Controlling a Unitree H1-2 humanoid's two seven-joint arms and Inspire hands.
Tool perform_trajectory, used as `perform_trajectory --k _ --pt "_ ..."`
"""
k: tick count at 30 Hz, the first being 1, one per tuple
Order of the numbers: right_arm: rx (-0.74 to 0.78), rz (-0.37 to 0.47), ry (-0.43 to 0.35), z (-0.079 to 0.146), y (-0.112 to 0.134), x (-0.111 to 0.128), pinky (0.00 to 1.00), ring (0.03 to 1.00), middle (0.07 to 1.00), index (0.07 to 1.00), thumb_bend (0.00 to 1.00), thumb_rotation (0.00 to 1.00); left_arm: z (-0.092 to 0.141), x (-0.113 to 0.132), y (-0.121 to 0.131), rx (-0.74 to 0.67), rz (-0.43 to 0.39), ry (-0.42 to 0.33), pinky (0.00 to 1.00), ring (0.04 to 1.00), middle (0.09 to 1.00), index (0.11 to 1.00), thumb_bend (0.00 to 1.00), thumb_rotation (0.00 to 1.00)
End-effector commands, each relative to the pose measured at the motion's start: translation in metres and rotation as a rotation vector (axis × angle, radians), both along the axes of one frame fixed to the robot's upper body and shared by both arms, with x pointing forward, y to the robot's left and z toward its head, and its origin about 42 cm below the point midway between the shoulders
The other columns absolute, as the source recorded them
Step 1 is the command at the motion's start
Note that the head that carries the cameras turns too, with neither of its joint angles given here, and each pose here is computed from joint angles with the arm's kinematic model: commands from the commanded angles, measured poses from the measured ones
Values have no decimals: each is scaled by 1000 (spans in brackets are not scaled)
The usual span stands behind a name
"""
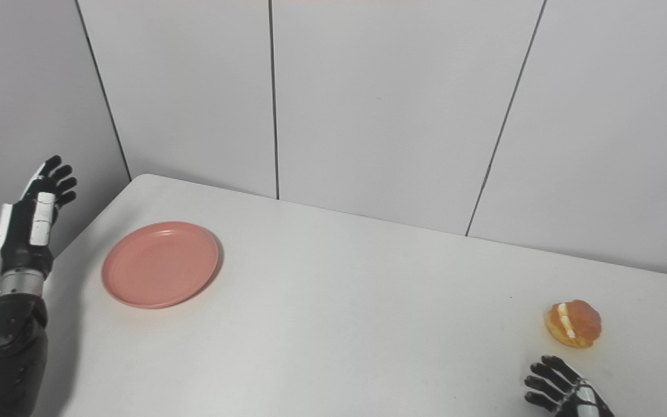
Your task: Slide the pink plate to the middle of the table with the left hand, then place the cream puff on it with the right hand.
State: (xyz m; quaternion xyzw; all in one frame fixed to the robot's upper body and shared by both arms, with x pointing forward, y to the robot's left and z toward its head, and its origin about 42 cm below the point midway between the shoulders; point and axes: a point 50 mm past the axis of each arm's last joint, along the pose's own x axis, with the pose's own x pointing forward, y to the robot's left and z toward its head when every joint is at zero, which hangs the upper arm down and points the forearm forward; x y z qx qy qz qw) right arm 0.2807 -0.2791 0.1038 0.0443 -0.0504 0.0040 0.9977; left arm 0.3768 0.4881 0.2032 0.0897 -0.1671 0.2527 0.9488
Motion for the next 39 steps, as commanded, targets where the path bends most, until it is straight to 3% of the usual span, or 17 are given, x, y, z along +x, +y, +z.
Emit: perform_trajectory --k 1,5,9,13,25,28,32,34,39 --pt "14 -2 95 -16 -1 -17 657 695 719 725 693 915 24 10 13 13 19 -79 848 878 913 878 855 949" --pt "17 -8 98 -14 -2 -17 655 692 714 723 676 917 2 16 18 -44 6 -45 887 900 912 874 858 907" --pt "11 -4 90 -14 -2 -18 671 704 723 743 658 936 -16 21 21 -52 2 8 833 868 899 849 869 909" --pt "26 -14 89 -13 -2 -19 678 707 722 774 642 953 -25 25 20 -63 -10 44 757 842 875 825 917 890" --pt "37 -11 90 -9 2 -20 678 705 721 792 631 950 -44 38 2 -78 -72 131 781 816 860 818 923 890" --pt "27 -6 84 -8 3 -21 669 701 716 787 637 949 -49 40 -1 -96 -95 151 735 818 859 825 925 877" --pt "27 -3 86 -6 6 -21 668 700 716 794 638 948 -52 40 -10 -82 -145 173 771 868 877 802 888 889" --pt "29 -4 86 -6 6 -21 665 696 715 794 640 944 -52 38 -14 -80 -183 184 811 884 906 834 892 904" --pt "26 -3 91 -5 6 -20 662 696 714 797 643 939 -44 33 -23 -76 -273 217 893 900 908 869 784 942"
